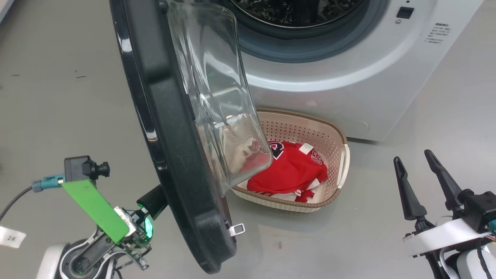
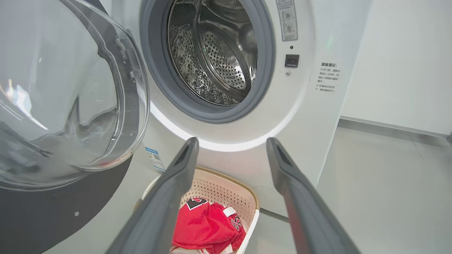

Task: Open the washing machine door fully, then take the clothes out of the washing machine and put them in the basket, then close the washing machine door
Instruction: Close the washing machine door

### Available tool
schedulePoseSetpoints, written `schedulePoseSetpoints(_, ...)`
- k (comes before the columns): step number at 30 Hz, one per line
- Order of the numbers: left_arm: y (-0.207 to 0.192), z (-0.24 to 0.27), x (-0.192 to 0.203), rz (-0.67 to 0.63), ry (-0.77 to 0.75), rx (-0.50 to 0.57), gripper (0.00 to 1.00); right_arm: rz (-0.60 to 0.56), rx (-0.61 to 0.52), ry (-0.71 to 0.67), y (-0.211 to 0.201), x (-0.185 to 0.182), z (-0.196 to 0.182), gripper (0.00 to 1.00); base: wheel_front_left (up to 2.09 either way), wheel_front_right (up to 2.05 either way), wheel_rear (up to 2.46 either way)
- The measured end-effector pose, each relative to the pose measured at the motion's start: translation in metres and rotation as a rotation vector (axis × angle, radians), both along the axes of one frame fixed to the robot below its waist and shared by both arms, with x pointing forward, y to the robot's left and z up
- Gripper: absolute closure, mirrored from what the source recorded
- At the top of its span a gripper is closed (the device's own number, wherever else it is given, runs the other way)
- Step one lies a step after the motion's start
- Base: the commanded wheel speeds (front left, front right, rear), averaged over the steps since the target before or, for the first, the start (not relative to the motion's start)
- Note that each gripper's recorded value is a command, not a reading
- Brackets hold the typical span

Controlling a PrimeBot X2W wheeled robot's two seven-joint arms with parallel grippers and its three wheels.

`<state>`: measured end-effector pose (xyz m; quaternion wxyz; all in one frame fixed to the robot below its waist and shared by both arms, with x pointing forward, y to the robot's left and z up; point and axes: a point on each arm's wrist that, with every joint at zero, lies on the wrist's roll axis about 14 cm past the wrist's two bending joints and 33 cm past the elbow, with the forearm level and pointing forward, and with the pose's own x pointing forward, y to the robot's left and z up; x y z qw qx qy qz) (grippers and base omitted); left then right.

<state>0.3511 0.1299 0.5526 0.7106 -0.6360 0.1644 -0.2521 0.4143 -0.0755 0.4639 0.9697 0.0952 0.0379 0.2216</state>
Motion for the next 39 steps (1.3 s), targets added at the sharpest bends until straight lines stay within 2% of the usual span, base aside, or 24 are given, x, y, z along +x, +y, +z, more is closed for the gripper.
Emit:
schedulePoseSetpoints(17,-0.058,-0.003,0.039,-0.177,-0.009,-0.038,1.00,-0.139,0.019,-0.006,-0.039,-0.011,0.006,0.00,0.00,0.00,0.00)
schedulePoseSetpoints(39,-0.134,-0.001,0.132,-0.288,0.000,-0.120,1.00,-0.409,0.053,0.053,-0.113,-0.025,-0.008,0.00,0.00,0.00,0.00)
